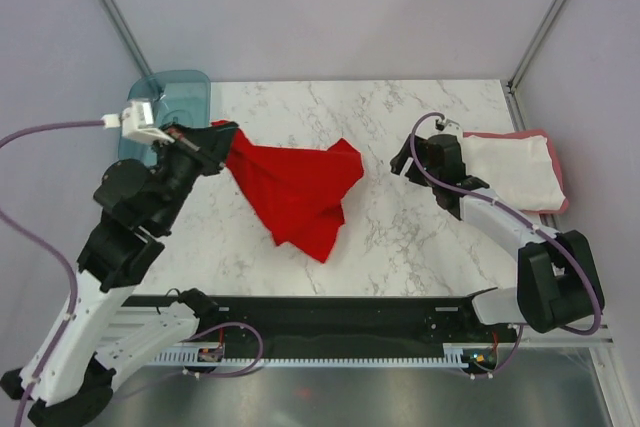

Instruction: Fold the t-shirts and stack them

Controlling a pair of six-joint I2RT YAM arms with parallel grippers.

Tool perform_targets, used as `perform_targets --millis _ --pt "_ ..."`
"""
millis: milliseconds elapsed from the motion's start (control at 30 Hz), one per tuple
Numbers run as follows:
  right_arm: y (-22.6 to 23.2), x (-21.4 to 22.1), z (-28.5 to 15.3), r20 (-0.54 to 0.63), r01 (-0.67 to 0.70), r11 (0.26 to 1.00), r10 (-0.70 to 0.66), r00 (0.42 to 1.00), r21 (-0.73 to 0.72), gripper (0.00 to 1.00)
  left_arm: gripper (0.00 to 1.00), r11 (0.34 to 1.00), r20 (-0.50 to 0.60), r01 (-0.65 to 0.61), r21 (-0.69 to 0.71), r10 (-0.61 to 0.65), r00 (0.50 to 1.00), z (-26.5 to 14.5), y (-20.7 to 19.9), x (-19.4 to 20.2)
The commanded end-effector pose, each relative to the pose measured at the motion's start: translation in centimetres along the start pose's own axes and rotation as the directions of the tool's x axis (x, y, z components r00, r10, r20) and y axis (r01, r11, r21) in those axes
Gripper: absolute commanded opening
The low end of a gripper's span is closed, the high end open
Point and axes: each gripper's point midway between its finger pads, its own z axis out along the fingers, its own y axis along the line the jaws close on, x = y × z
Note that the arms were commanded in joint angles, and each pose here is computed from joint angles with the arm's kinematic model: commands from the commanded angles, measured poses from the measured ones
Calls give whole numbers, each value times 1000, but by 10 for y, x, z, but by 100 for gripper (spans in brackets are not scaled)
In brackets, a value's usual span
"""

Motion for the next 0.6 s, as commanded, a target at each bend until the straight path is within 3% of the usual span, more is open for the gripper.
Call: perform_targets --millis 0,300,567 --pt "14 6 5 -19 -15 997 13 1000 -70 86 2 979 89 -44 -197 62 994 -5 59 -13" --pt "55 47 22 -125 54 984 -75 989 -169 85 2 946 142 -61 -317 111 984 -21 90 -22" --pt "78 90 33 -234 52 975 -104 967 -216 75 2 918 190 -47 -393 131 973 -35 112 -23"
